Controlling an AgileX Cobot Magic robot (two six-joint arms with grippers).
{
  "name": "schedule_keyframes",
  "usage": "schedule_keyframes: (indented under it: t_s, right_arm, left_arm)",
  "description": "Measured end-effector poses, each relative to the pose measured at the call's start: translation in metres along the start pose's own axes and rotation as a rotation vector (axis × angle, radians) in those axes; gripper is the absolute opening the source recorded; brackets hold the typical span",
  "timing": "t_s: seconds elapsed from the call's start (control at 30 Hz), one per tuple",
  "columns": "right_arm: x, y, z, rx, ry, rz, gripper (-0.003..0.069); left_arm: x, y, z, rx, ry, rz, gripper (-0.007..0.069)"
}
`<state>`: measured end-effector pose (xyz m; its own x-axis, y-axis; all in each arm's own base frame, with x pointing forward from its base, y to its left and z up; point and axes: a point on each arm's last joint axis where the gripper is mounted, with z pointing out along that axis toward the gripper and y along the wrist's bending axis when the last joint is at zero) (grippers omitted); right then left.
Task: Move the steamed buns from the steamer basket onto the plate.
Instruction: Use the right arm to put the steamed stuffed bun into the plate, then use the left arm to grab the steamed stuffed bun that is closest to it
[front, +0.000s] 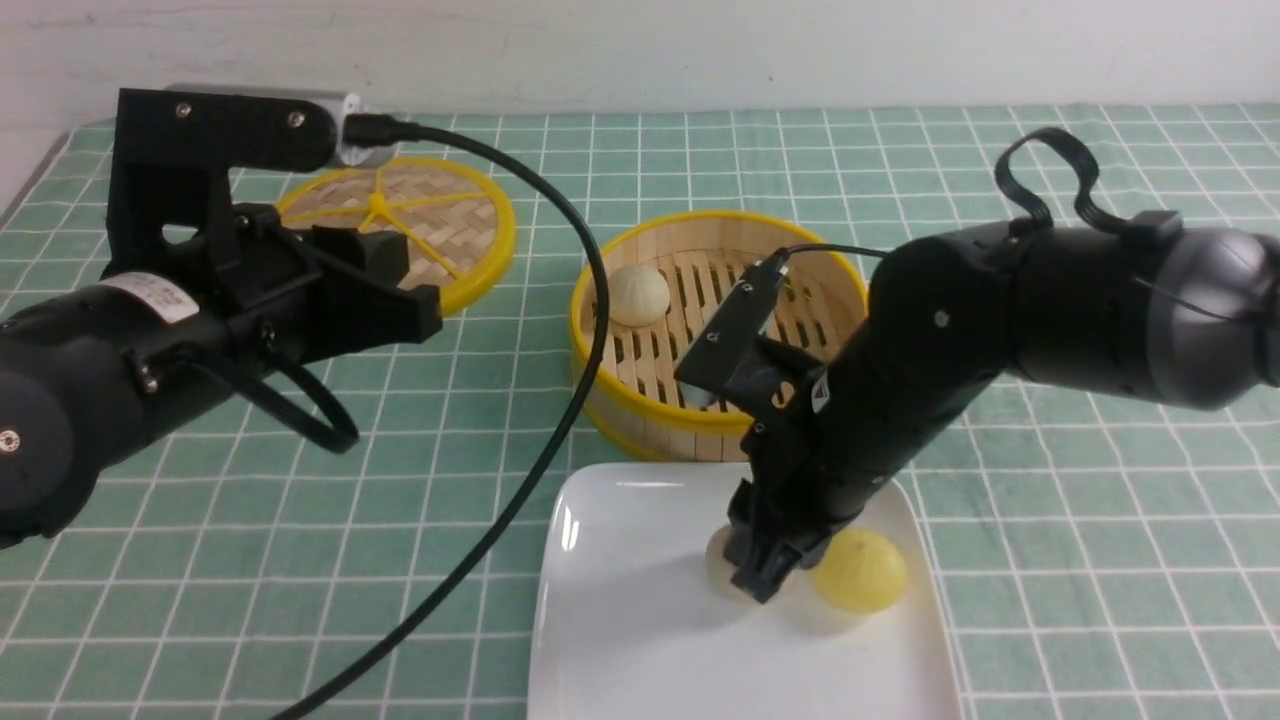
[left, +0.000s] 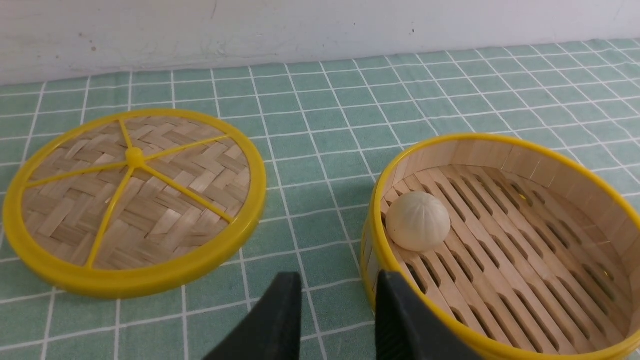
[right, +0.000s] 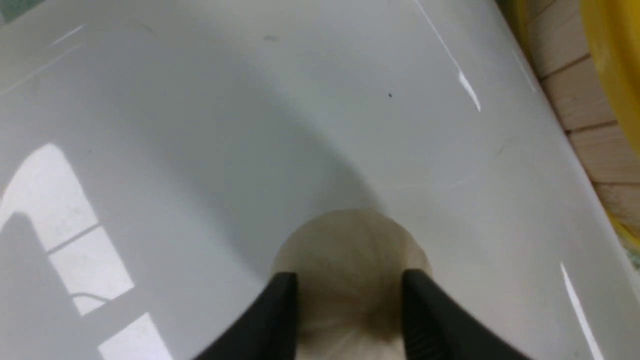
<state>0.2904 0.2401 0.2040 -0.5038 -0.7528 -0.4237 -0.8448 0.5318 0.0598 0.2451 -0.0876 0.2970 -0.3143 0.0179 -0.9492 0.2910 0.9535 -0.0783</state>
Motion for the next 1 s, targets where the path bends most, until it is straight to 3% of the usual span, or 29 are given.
schedule_keyframes:
  t_s: [0.03, 0.07, 0.13, 0.23, 0.5, 0.6, 0.77, 0.9, 1.0]
  right_arm:
    - [-0.001, 0.0, -0.001, 0.001, -0.004, 0.003, 0.0397]
    - [-0.001, 0.0, -0.001, 0.002, -0.005, 0.003, 0.041]
    - [-0.005, 0.0, -0.005, 0.007, -0.021, 0.007, 0.0538]
    - [-0.014, 0.0, -0.019, 0.029, -0.082, 0.02, 0.0606]
    - [-0.034, 0.001, -0.104, 0.189, -0.419, 0.046, 0.0545]
    - [-0.028, -0.007, -0.156, 0.305, -0.548, 0.061, 0.053]
    - [0.011, -0.025, -0.233, 0.526, -0.609, 0.128, 0.0529]
    - [0.048, -0.026, -0.275, 0.636, -0.574, 0.226, 0.0528]
    - [0.069, -0.011, -0.298, 0.657, -0.554, 0.271, 0.0528]
  left_arm:
    - [0.0, 0.0, 0.0, 0.0, 0.0, 0.0, 0.0245]
    - [0.0, 0.0, 0.0, 0.0, 0.0, 0.0, 0.0245]
    - [0.0, 0.0, 0.0, 0.0, 0.0, 0.0, 0.0245]
    - [0.0, 0.0, 0.0, 0.0, 0.0, 0.001, 0.0245]
    - [0.0, 0.0, 0.0, 0.0, 0.0, 0.001, 0.0245]
    - [0.0, 0.0, 0.0, 0.0, 0.0, 0.001, 0.0245]
    - [0.0, 0.0, 0.0, -0.001, -0.002, 0.001, 0.0245]
    - [-0.002, 0.001, 0.0, -0.007, -0.024, 0.001, 0.0245]
    - [-0.004, 0.001, 0.0, -0.012, -0.041, 0.001, 0.0245]
